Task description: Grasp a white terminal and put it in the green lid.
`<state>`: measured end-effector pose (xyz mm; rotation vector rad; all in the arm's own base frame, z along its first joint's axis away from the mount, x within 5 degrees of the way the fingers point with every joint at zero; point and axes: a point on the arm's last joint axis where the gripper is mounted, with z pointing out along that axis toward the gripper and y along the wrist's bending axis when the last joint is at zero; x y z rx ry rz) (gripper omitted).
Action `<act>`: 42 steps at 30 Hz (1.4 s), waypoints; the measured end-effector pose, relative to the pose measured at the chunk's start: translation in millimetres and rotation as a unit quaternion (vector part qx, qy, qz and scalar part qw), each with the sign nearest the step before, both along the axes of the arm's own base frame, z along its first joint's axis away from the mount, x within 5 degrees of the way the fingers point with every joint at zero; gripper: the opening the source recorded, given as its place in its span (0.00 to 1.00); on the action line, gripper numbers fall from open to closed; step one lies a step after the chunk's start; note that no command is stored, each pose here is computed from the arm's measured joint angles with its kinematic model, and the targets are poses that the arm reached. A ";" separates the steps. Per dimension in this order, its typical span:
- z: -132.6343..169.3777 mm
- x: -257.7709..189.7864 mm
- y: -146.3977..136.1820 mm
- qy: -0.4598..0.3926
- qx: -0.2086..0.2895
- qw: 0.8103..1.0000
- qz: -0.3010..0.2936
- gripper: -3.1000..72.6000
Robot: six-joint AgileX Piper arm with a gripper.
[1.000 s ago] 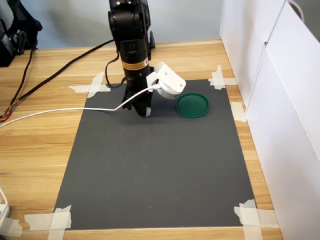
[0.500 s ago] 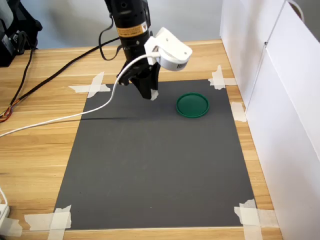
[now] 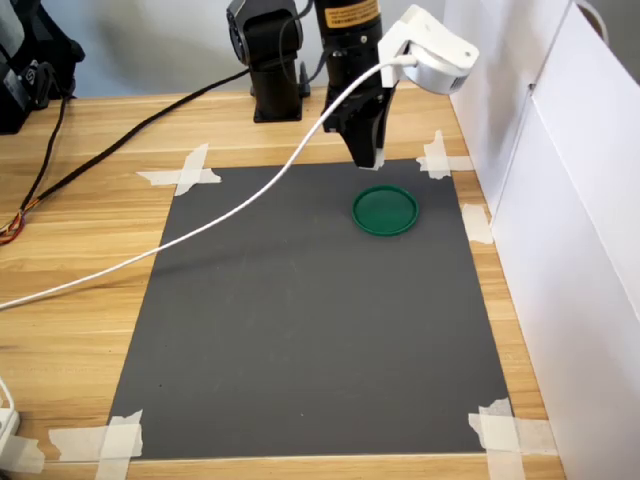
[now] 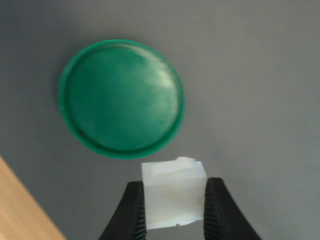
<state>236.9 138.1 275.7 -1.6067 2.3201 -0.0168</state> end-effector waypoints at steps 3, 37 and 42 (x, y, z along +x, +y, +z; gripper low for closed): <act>-16.6 -2.8 6.1 0.021 -0.020 1.000 0.000 0.39; -77.0 7.5 18.5 0.037 -0.013 0.999 -0.002 0.57; -75.9 6.9 19.0 0.038 -0.008 0.999 -0.006 0.72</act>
